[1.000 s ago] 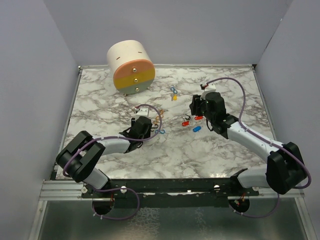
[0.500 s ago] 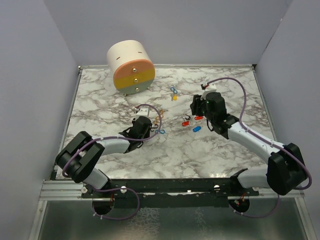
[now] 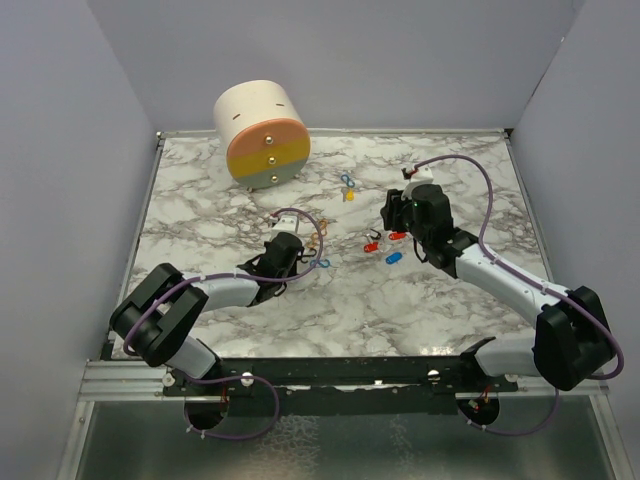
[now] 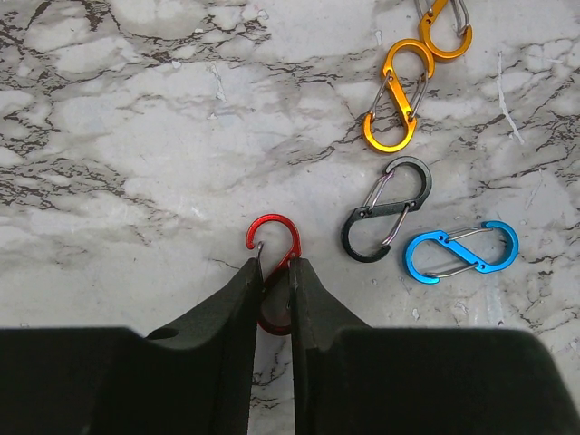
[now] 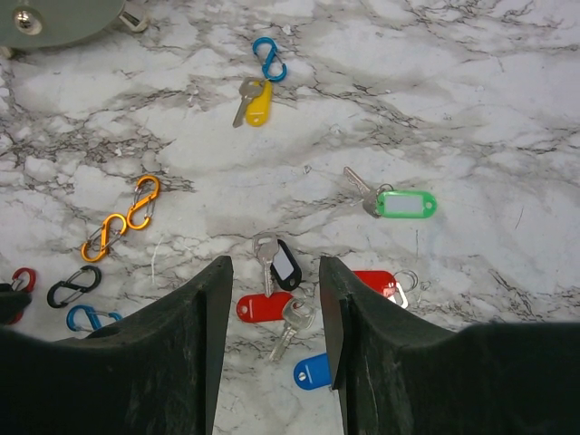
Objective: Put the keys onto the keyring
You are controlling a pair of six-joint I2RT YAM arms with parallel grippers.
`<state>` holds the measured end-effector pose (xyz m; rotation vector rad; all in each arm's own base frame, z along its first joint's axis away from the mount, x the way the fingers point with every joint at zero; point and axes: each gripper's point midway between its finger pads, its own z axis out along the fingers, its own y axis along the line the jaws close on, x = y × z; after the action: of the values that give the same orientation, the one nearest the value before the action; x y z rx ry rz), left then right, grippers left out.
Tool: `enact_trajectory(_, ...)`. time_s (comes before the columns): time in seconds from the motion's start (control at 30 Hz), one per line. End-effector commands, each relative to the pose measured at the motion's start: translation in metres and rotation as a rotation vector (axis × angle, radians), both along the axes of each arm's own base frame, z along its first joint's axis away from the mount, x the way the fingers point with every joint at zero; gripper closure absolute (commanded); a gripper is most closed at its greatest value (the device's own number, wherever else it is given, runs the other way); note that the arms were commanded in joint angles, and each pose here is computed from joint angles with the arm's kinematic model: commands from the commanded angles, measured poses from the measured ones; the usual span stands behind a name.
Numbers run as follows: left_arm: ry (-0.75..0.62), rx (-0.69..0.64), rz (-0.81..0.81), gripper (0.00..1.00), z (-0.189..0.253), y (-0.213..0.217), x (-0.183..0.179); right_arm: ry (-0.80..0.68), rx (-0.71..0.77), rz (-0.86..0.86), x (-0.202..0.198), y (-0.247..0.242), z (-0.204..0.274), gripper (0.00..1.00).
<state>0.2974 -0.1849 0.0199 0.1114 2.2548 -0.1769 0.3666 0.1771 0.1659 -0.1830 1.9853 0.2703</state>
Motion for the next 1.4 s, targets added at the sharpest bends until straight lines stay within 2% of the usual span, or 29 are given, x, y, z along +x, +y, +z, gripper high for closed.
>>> enact_trajectory(0.0, 0.084, 0.02, -0.022, 1.0, -0.016, 0.006, -0.019, -0.015, 0.01, -0.031, 0.0, -0.005, 0.005, 0.57)
enact_trajectory(0.27, 0.092, 0.025, -0.037, 1.0, -0.016, 0.003, -0.018, -0.015, 0.008, -0.034, 0.0, -0.006, 0.005, 0.57)
enact_trajectory(0.4, 0.119, 0.037, -0.043, 0.78, -0.022, 0.002, -0.019, -0.017, 0.008, -0.035, 0.0, -0.006, 0.005, 0.58)
enact_trajectory(0.5, 0.13, 0.042, -0.043, 0.7, -0.026, 0.002, -0.021, -0.015, 0.007, -0.035, -0.001, -0.006, 0.005, 0.58)
enact_trajectory(0.57, 0.129, 0.046, -0.042, 0.61, -0.026, 0.004, -0.021, -0.018, 0.009, -0.035, 0.0, -0.006, 0.006, 0.58)
enact_trajectory(0.73, 0.125, 0.05, -0.034, 0.55, -0.023, 0.006, -0.021, -0.016, 0.008, -0.035, 0.0, -0.006, 0.005, 0.58)
enact_trajectory(0.93, 0.135, 0.047, -0.034, 0.56, -0.023, 0.006, -0.024, -0.017, 0.009, -0.035, -0.001, -0.006, 0.006, 0.59)
enact_trajectory(1.07, 0.142, 0.042, -0.03, 0.61, -0.024, 0.006, -0.025, -0.017, 0.009, -0.034, -0.001, -0.006, 0.005, 0.59)
enact_trajectory(1.23, 0.148, 0.042, -0.027, 0.76, -0.026, 0.006, -0.025, -0.015, 0.009, -0.034, 0.0, -0.005, 0.005, 0.59)
enact_trajectory(1.37, 0.154, 0.045, -0.031, 0.98, -0.028, 0.004, -0.024, -0.017, 0.009, -0.033, -0.001, -0.005, 0.006, 0.59)
